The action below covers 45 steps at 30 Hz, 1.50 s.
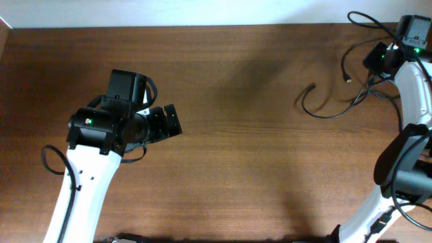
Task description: Untangle cables
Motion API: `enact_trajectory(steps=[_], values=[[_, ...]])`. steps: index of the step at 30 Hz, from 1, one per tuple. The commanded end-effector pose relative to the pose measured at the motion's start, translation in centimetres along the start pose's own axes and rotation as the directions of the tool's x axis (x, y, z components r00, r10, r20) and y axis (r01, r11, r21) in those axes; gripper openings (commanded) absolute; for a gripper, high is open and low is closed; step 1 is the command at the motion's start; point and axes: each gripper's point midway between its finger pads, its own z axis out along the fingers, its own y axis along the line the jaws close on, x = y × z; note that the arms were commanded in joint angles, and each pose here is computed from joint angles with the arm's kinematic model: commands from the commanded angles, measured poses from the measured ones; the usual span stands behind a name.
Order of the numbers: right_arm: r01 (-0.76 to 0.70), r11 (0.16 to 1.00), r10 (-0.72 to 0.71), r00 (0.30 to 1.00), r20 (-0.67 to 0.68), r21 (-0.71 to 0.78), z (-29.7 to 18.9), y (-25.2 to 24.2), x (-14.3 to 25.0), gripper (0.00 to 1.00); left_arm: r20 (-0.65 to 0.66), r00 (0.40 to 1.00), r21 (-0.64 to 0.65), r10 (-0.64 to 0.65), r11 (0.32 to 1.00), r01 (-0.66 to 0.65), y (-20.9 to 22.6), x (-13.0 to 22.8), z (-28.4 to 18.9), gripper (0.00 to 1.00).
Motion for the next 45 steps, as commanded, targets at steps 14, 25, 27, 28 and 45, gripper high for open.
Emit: enact_trajectory(steps=[14,25,27,28,45], values=[[0.132,0.957,-0.157,0.985,-0.076,-0.259,-8.1,3.5,1.8,0.99,-0.003,1.0,-0.001,0.01,1.0,-0.01,-0.1,0.0,0.1,0.99],[0.161,0.924,-0.16,0.987,0.031,-0.346,-26.7,2.9,4.9,0.99,-0.003,1.0,-0.001,0.01,1.0,-0.01,-0.1,0.0,0.1,0.99],[0.16,0.925,-0.16,0.987,0.027,-0.346,-26.5,2.9,4.9,0.99,-0.003,1.0,-0.001,0.01,1.0,-0.01,-0.1,0.0,0.1,0.99],[0.158,0.925,-0.161,0.987,0.02,-0.344,-26.2,2.9,4.9,0.99,-0.003,1.0,-0.001,0.01,1.0,-0.01,-0.1,0.0,0.1,0.99],[0.155,0.927,-0.161,0.987,0.01,-0.342,-25.8,2.9,5.0,0.99,-0.003,1.0,-0.001,0.01,1.0,-0.01,-0.1,0.0,0.1,0.99]])
